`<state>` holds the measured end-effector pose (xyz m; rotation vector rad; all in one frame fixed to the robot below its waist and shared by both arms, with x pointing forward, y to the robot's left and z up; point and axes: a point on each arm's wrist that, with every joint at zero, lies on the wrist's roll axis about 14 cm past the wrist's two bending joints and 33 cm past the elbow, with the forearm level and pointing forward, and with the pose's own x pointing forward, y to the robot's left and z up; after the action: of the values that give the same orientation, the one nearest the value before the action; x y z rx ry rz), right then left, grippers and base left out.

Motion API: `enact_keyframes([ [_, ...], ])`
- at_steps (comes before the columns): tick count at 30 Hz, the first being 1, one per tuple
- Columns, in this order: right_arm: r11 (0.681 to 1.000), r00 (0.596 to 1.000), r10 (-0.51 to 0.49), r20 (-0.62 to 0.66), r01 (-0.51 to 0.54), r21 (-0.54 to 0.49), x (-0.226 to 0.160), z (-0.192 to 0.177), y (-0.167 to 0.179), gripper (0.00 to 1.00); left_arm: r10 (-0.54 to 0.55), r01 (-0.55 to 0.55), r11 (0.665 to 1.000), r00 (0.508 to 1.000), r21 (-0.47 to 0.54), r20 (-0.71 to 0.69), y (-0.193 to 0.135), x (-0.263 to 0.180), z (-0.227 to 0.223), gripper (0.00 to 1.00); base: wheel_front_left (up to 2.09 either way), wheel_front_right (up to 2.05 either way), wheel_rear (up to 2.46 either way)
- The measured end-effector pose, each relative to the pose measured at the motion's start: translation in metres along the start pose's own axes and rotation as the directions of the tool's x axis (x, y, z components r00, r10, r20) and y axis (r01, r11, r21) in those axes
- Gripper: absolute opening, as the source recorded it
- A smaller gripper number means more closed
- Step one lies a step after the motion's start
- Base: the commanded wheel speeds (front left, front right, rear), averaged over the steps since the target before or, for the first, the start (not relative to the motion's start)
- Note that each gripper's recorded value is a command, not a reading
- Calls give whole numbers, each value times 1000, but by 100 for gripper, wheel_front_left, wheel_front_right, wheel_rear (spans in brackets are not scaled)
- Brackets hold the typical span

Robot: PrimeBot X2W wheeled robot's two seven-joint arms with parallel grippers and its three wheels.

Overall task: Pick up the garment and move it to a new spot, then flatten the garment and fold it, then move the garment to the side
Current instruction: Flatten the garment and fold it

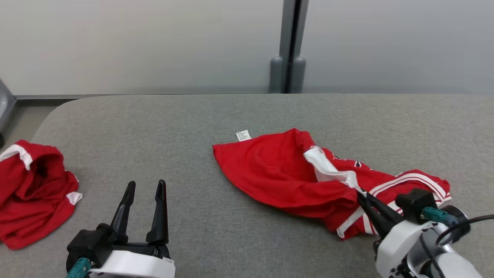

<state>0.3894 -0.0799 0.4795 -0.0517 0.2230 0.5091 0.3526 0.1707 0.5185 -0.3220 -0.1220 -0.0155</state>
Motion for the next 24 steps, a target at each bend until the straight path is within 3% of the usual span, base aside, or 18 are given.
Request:
enact_keyframes([
  [7,977,978,-206,-30,208,56,-41,-14,-60,0,-76,75,997,996,-10,-37,-23,13,-14,100,0,0,0],
  [14,961,960,-226,-165,248,126,-56,-57,-58,0,-101,100,995,992,-14,-72,-30,17,-26,100,0,0,0],
  [15,959,958,-222,-180,247,136,-56,-63,-56,24,-103,102,995,992,-15,-74,-31,18,-27,100,0,0,0],
  [17,958,954,-213,-209,246,148,-56,-73,-52,100,-105,104,994,991,-16,-82,-32,19,-29,100,0,0,0],
  [24,949,958,-218,-189,253,186,-50,-70,-50,100,-100,100,995,992,-6,-80,-28,22,-28,100,0,0,0],
])
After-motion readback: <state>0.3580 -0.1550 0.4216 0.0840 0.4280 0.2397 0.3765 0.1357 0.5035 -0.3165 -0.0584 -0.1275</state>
